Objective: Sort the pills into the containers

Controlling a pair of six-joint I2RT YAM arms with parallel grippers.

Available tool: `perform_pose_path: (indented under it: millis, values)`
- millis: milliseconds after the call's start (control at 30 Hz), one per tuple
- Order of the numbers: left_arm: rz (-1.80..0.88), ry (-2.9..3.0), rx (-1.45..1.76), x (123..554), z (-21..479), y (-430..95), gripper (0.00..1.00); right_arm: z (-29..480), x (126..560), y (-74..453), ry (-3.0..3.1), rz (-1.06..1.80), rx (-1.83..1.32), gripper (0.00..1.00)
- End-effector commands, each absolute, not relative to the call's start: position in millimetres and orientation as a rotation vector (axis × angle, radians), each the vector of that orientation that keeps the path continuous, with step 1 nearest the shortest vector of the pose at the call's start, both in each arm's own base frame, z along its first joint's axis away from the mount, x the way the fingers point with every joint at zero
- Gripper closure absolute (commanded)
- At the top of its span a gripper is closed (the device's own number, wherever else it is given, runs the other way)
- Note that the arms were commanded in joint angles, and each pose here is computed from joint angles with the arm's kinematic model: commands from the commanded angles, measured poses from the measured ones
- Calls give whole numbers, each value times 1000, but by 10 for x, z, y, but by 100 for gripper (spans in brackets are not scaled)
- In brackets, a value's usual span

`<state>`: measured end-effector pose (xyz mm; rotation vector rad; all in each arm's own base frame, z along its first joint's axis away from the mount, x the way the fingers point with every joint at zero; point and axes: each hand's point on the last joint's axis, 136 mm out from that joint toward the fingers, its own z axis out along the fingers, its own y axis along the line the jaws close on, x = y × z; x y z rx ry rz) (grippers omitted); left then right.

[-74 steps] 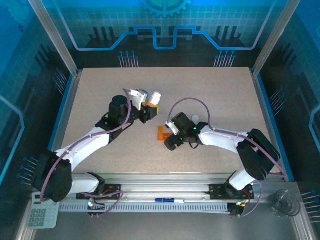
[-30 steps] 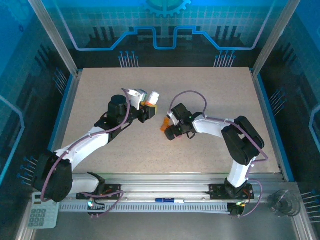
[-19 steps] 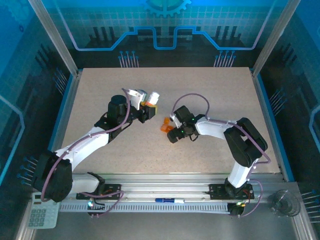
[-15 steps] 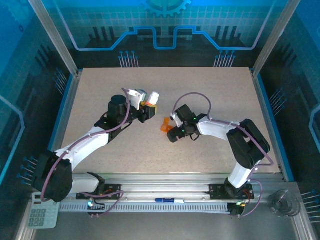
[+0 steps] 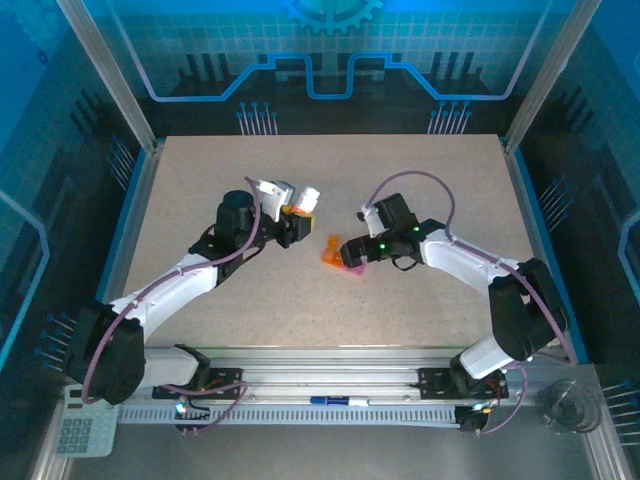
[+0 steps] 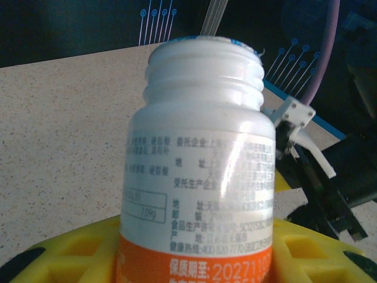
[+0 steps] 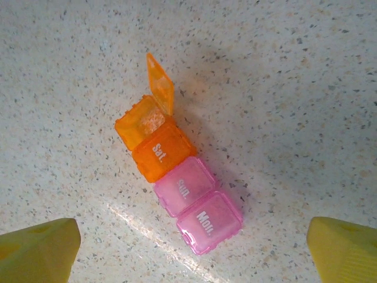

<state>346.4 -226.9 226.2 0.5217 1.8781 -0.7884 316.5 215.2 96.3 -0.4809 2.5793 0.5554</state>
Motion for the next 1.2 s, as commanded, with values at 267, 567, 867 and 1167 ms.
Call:
perform_pose_path:
  millis: [267, 567, 867, 1167]
  values:
    - [-817, 2021, 569, 3172, 1805, -2305, 100, 1019, 3298, 2102, 2620, 718, -273, 0]
    - [-818, 2107, 594, 3083, 1512, -2363, 100, 722, 3322, 1832, 2704, 497, -180, 0]
    - [-815, 2202, 629, 3063, 1246, -2445, 100, 571, 3322, 1713, 2725, 404, -153, 0]
    - [-785, 2292, 667, 3020, 1050, -2473, 100, 496, 3328, 1768, 2742, 377, -180, 0]
